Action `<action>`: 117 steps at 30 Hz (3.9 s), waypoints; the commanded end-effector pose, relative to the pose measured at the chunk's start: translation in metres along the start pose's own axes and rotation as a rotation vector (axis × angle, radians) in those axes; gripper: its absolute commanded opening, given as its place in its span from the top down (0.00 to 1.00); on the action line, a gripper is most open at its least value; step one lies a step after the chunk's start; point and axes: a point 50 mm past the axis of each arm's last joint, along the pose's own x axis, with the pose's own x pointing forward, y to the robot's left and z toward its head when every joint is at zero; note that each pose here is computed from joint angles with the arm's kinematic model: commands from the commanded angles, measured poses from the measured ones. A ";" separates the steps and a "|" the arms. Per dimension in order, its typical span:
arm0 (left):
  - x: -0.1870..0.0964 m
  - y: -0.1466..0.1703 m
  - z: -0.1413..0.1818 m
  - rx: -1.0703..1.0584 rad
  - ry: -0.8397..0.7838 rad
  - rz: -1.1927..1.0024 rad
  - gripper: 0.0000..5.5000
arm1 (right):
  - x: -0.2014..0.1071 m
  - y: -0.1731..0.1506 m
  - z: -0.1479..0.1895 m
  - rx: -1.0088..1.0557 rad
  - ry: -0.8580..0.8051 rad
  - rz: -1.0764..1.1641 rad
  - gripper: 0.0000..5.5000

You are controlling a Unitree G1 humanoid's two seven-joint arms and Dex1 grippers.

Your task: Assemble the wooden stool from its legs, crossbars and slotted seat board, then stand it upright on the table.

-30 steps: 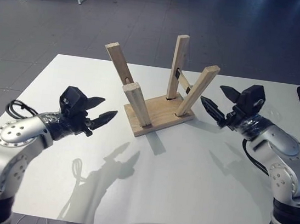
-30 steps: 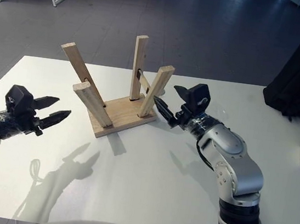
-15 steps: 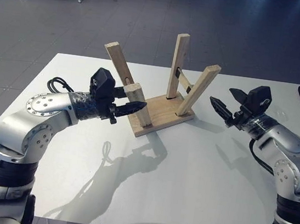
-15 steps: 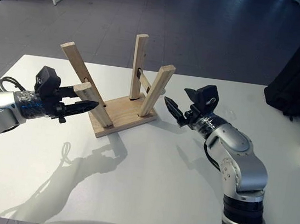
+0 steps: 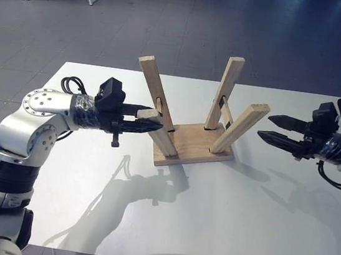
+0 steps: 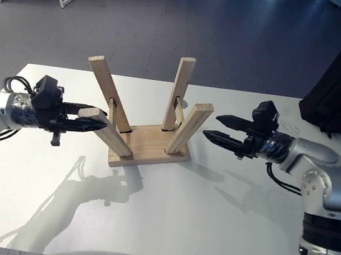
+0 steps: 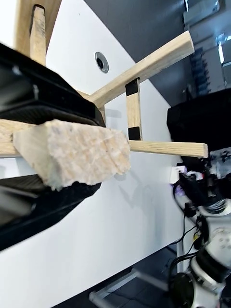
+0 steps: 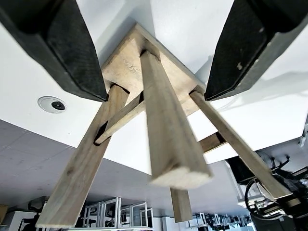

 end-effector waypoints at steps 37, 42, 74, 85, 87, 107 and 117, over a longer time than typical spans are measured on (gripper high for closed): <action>-0.028 0.094 -0.028 -0.555 -0.128 0.278 0.49 | 0.074 -0.048 -0.006 0.729 -0.032 0.050 0.29; -0.060 0.100 -0.031 -0.581 -0.308 0.449 0.49 | 0.044 -0.076 0.006 0.747 -0.249 -0.115 0.29; 0.002 -0.095 -0.062 -0.123 0.345 -0.040 0.52 | 0.014 0.098 -0.066 -0.112 0.544 0.329 0.35; 0.000 -0.088 -0.052 -0.238 0.272 -0.054 0.71 | 0.017 0.090 -0.061 -0.055 0.575 0.369 0.68; 0.000 -0.078 -0.045 -0.208 0.234 -0.013 0.71 | 0.023 0.085 -0.047 -0.051 0.517 0.363 0.70; -0.010 -0.025 0.049 -0.805 -0.014 -0.398 0.70 | 0.053 0.038 0.062 0.790 0.213 0.703 0.71; 0.020 0.058 -0.013 -1.443 -0.220 -0.081 0.55 | 0.080 -0.029 0.005 1.454 0.035 0.345 0.62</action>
